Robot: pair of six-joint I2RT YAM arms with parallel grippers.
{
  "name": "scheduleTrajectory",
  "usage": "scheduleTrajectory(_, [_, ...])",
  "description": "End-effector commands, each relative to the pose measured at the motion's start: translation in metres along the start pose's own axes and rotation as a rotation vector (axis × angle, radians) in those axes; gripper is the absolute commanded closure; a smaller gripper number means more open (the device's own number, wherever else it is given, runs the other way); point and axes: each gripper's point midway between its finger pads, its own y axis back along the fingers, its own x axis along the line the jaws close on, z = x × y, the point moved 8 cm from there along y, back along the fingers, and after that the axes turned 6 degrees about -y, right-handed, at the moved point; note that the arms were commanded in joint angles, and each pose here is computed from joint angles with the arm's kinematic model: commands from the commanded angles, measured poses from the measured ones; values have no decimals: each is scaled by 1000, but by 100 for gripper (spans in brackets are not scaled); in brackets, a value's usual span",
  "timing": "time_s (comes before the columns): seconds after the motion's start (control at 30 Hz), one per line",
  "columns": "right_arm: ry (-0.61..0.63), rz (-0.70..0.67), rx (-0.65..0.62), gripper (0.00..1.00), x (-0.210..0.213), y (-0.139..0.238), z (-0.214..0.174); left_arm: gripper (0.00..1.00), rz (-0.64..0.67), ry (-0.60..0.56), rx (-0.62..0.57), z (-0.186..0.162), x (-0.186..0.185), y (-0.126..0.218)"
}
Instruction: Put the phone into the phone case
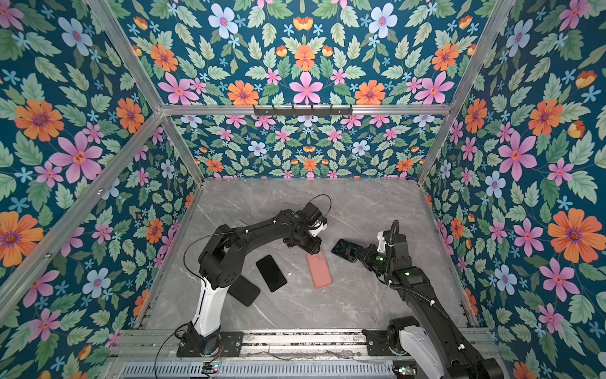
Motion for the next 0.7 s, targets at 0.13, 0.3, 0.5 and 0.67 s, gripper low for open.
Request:
scheduleTrajectory(0.13, [38,42,-28,100,10,1,5,63,21,-2,21,-2,3,-7])
scheduleTrajectory(0.3, [40,42,-29,100,10,2,5,68,26,11,23,-1,5,-12])
scheduleTrajectory(0.5, [50,45,-30,100,11,4,5,78,51,29,35,-4,8,-15])
scheduleTrajectory(0.67, [71,39,-32,100,14,7,5,81,54,43,39,-7,8,-16])
